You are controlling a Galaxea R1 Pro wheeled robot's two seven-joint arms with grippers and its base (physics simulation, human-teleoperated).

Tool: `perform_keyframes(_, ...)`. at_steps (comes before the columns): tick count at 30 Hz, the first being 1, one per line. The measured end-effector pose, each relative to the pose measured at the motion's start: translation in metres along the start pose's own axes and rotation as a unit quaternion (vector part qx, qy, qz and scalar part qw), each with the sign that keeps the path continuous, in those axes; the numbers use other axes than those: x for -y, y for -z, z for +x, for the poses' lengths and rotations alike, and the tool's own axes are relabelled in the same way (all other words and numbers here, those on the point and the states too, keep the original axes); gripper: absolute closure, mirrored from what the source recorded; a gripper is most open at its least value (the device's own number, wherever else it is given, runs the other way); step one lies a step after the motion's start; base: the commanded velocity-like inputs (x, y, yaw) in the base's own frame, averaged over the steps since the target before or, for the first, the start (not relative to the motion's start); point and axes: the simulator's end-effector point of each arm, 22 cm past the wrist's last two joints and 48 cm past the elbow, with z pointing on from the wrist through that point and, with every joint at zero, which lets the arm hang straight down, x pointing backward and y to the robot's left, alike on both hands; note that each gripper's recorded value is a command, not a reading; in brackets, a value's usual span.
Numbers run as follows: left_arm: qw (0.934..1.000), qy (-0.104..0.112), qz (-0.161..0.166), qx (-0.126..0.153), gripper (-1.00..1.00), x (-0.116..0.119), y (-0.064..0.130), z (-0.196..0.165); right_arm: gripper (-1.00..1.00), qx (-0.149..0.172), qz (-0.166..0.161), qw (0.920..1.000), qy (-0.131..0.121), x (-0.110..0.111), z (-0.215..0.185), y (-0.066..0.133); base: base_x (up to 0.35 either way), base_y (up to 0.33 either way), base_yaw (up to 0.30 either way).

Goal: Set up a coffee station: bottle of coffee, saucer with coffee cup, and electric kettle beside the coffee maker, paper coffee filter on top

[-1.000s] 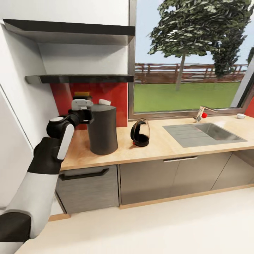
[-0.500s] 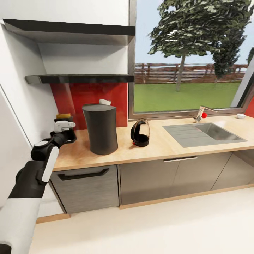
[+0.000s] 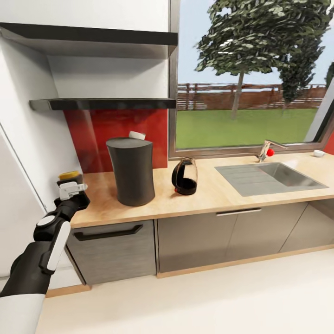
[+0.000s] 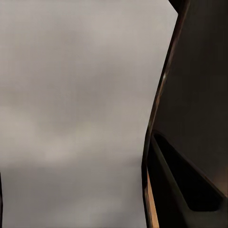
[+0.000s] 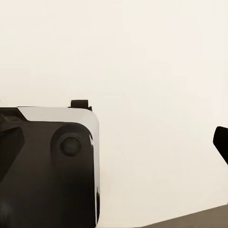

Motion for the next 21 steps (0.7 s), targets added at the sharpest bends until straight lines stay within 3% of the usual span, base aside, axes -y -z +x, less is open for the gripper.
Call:
perform_keyframes(15, 0.9997, -0.018, -0.008, -0.012, 1.0, -0.003, 0.004, 0.017, -1.0, 0.0, 0.0, 1.0, 0.0, 0.0, 0.0, 0.0, 0.33, 0.0, 0.0)
perform_keyframes(21, 0.9994, -0.022, -0.011, -0.022, 1.0, -0.007, 0.008, 0.032, -1.0, 0.0, 0.0, 1.0, -0.001, 0.0, 0.0, 0.0, 0.06, 0.0, 0.0)
